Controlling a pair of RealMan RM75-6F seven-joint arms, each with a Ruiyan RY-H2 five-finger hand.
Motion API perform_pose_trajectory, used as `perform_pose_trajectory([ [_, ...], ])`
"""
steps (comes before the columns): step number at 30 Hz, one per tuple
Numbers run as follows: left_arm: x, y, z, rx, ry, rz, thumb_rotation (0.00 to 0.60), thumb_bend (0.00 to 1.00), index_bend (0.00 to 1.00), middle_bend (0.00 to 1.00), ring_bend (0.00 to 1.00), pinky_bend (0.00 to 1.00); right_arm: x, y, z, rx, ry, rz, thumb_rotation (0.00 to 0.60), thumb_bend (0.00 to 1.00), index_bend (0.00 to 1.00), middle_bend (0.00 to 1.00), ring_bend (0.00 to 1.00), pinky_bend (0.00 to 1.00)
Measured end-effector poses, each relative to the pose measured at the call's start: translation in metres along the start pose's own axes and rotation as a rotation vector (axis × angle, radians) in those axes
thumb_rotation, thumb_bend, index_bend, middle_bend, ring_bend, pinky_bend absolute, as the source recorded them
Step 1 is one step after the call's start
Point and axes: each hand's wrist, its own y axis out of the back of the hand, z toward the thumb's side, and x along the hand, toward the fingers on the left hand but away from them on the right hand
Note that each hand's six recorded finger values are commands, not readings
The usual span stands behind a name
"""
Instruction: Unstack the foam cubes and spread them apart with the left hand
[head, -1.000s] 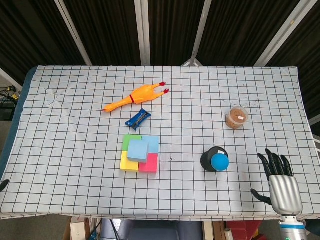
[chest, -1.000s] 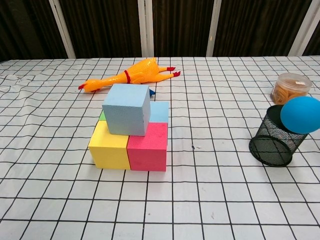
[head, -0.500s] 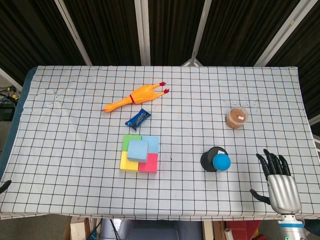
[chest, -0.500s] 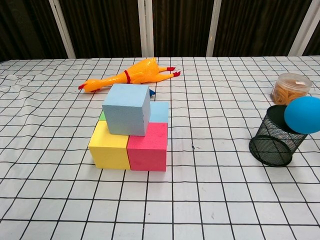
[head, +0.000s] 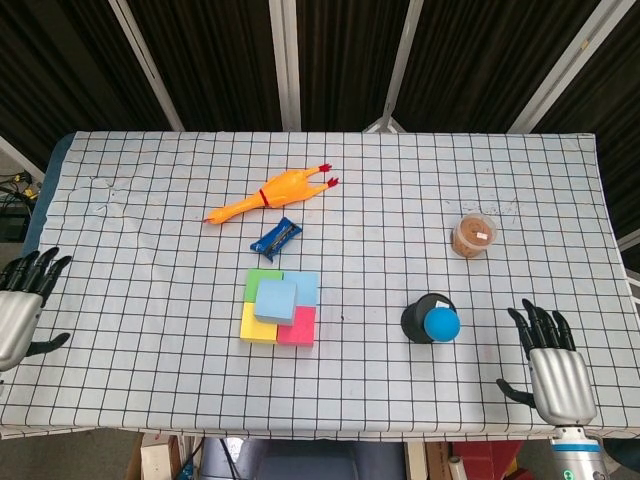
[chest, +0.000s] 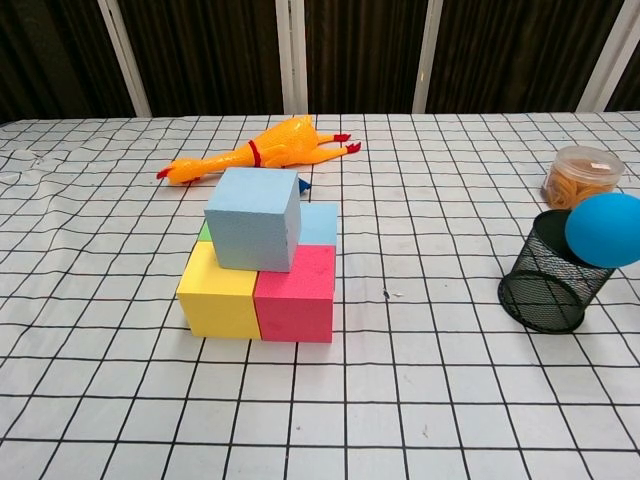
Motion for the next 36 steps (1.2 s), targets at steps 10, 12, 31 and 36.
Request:
perform_pose_trajectory([
  [10, 0.032, 0.014, 0.056, 0.011, -0.086, -0.147, 0.600, 0.05, 0.00, 0.00, 0.00, 0.09, 0.001, 0.002, -0.001, -0.004, -0.005, -0.008, 0.600, 0.04, 0.11, 0.00, 0.06, 0.00],
  [12, 0.036, 0.014, 0.067, 0.018, -0.101, -0.162, 0.600, 0.05, 0.00, 0.00, 0.00, 0.09, 0.001, 0.002, -0.001, -0.004, -0.004, -0.008, 0.600, 0.04, 0.11, 0.00, 0.06, 0.00],
  [31, 0.072, -0.014, 0.193, 0.056, -0.217, -0.220, 0.600, 0.03, 0.02, 0.00, 0.00, 0.09, 0.000, 0.005, -0.005, -0.012, -0.013, -0.019, 0.600, 0.04, 0.11, 0.00, 0.06, 0.00],
  [36, 0.078, -0.014, 0.215, 0.050, -0.233, -0.182, 0.600, 0.03, 0.04, 0.01, 0.00, 0.11, 0.000, 0.006, -0.007, -0.013, -0.018, -0.020, 0.600, 0.04, 0.11, 0.00, 0.06, 0.00],
])
